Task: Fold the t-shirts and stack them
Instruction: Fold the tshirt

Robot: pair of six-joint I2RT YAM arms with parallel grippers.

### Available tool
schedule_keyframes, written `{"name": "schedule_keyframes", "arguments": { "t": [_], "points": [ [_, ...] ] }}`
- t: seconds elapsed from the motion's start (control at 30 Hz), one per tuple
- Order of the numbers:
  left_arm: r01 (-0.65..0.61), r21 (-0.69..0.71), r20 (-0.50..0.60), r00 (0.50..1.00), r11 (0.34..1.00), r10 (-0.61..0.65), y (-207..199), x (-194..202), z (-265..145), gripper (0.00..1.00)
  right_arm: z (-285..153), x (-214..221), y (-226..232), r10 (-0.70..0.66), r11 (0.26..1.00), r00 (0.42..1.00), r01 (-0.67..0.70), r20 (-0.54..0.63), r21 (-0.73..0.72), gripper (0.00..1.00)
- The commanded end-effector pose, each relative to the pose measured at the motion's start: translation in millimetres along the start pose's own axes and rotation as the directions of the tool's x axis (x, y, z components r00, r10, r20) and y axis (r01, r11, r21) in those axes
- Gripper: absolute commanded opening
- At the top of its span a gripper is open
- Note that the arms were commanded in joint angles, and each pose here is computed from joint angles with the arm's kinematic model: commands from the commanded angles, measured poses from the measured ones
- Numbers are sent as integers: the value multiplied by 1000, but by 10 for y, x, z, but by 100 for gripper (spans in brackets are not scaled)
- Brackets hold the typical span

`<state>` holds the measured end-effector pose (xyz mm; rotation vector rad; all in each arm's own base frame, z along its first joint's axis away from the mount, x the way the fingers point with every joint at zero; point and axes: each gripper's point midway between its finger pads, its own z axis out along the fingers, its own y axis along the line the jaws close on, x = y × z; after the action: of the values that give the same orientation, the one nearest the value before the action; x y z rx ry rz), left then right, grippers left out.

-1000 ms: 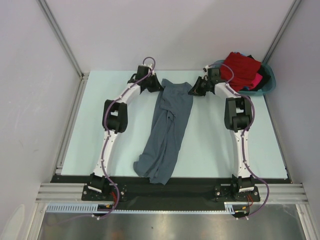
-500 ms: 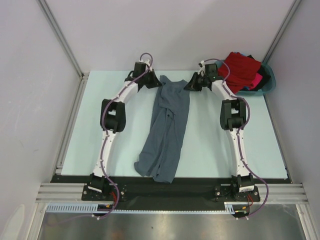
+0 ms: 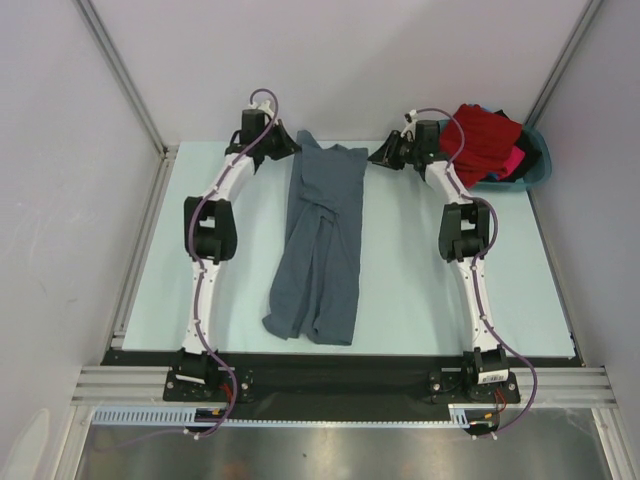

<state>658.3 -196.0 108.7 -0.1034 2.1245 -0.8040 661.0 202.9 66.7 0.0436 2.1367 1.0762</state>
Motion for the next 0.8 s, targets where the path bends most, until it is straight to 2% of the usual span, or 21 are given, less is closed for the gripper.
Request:
{"name": "schedule_keyframes", "arguments": {
  "t": [0.0, 0.07, 0.1, 0.13, 0.17, 0.2, 0.23, 0.27, 0.37, 0.4, 0.47, 0.53, 0.57, 0.6, 0.63, 0.67, 0.7, 0.73, 0.77],
  "points": [
    [-22, -8, 98, 995, 1000, 22, -17, -325, -41, 1, 48, -220, -91, -35, 999, 995, 35, 95, 3, 42],
    [-9, -17, 98, 995, 1000, 11, 80, -283, 18, 0, 94, -198, -156, -43, 999, 993, 43, 106, 3, 47],
    [-7, -22, 97, 995, 1000, 9, 116, -265, 33, 5, 92, -204, -164, -45, 999, 993, 45, 108, 2, 52],
    [-11, -33, 103, 995, 999, 14, 155, -269, 42, 22, 79, -218, -181, -50, 999, 993, 50, 111, 6, 58],
    [-12, -37, 102, 995, 999, 15, 190, -259, 46, 42, 78, -198, -171, -63, 998, 993, 62, 102, 3, 60],
    [-14, -36, 98, 995, 999, 17, 190, -248, 44, 67, 34, -239, -88, -78, 997, 992, 79, 101, -9, 62],
    [-17, -45, 100, 995, 999, 21, 214, -264, 26, 76, 22, -202, -78, -79, 997, 993, 80, 87, -7, 66],
    [-21, -59, 104, 994, 998, 27, 198, -295, -34, 99, -55, -264, 60, -104, 994, 991, 106, 85, -12, 66],
    [-41, -127, 130, 990, 991, 57, 187, -409, -254, 100, -152, -82, 145, -104, 994, 994, 105, 26, -24, 68],
    [-38, -153, 126, 990, 987, 58, 198, -409, -324, 100, -267, -175, 356, -122, 992, 992, 124, 38, -37, 68],
    [-29, -195, 103, 993, 980, 50, 241, -322, -457, 100, -336, 41, 380, -96, 995, 995, 95, -29, -31, 68],
    [2, -189, 93, 996, 982, 16, 48, -364, -733, 100, -493, 46, 637, -117, 993, 992, 115, -47, -38, 67],
    [28, -215, 33, 999, 976, -21, 159, -51, -771, 100, -529, 297, 531, -69, 997, 992, 71, -106, 12, 67],
    [24, -185, 66, 998, 982, -12, -84, -163, -1016, 100, -584, 376, 571, -75, 997, 989, 78, -126, 17, 67],
    [28, -167, 74, 997, 986, -16, -188, -94, -1083, 100, -722, 369, 801, -115, 993, 986, 117, -123, 11, 66],
    [48, -198, 13, 999, 979, -46, -59, 332, -1168, 100, -793, 436, 732, -95, 992, 987, 105, -130, 74, 66],
    [45, -189, 17, 999, 981, -43, -110, 422, -1260, 100, -884, 728, 660, -58, 992, 981, 77, -187, 98, 67],
    [46, -190, -2, 999, 981, -48, -216, 633, -1453, 100, -1023, 704, 843, -83, 992, 982, 97, -171, 79, 66],
    [53, -196, -17, 998, 979, -57, -239, 760, -1537, 100, -1108, 774, 838, -63, 990, 983, 83, -174, 110, 66]
  ]
}}
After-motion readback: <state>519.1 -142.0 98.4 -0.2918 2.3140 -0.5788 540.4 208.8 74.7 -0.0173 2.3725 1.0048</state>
